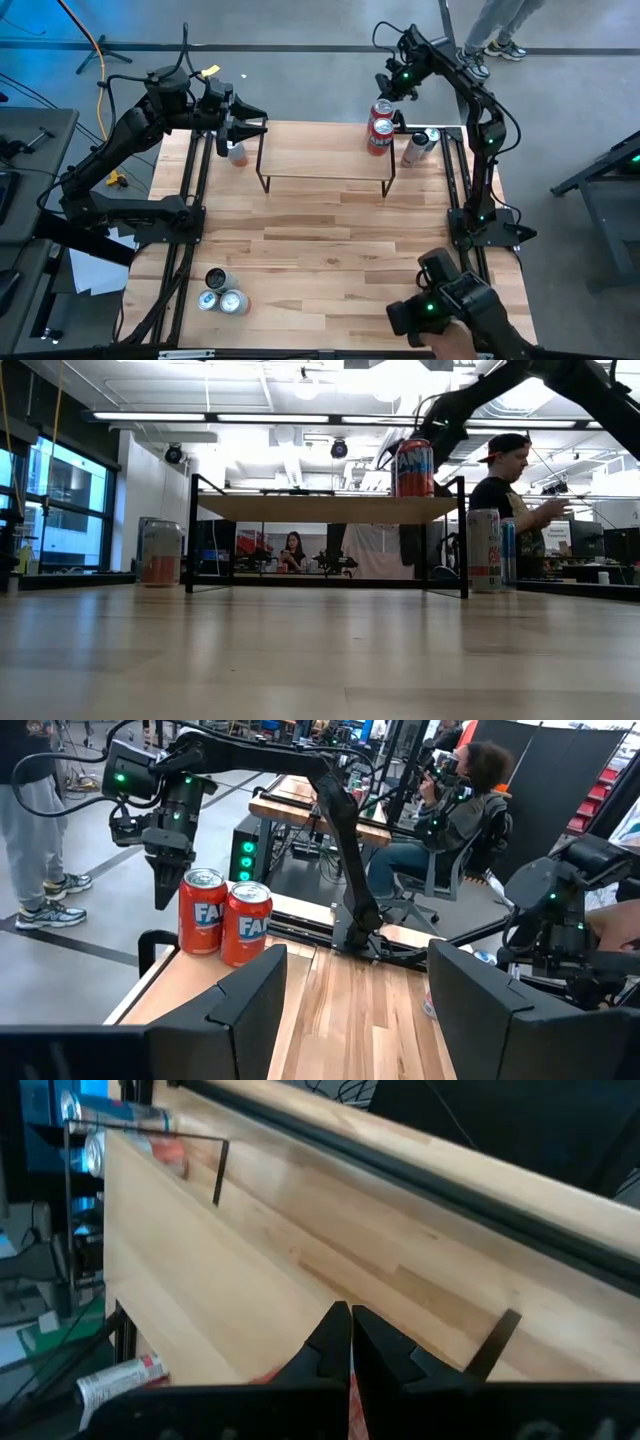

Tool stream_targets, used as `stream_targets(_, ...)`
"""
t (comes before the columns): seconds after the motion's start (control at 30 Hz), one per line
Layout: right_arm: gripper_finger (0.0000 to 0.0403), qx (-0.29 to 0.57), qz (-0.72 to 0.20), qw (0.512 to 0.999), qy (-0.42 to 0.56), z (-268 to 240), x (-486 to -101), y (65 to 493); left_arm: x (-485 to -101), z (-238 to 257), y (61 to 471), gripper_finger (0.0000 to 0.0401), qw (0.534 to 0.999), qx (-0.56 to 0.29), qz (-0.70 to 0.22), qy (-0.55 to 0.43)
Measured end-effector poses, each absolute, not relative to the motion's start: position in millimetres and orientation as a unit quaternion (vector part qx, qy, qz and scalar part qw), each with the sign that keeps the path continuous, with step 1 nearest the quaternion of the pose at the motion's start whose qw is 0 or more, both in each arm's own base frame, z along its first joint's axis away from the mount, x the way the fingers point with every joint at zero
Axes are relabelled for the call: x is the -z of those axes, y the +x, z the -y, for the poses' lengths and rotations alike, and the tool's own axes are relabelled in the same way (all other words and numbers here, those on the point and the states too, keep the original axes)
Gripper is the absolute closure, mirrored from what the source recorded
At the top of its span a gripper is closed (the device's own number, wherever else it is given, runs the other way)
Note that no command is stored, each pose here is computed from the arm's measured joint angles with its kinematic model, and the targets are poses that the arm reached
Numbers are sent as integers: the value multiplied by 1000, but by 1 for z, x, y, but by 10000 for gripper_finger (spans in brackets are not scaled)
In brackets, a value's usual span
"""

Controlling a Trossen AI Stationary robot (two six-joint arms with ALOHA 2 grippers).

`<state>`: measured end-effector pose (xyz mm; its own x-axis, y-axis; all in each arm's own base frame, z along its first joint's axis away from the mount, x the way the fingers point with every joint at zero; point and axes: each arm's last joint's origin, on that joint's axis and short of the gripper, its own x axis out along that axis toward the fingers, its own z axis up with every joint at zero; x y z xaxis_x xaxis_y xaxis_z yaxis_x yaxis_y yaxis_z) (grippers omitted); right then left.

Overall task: Place canned beverage on shelf
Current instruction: Adjust the red soda cans on the shelf, then put the bottom right white-pink soda can on the shelf

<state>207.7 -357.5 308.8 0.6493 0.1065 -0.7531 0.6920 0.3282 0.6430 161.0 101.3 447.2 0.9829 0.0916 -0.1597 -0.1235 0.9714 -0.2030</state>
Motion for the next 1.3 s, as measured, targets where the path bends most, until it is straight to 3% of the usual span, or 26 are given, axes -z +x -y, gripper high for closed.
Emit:
stream_targets(0.97,403,148,-410,723,536,337,-310,217,-445,-101,161,197,989,-54,-86,-107)
stream_targets(1.3,403,204,-289,810,469,353,-351,206,-445,-101,161,197,989,-54,-83,-107)
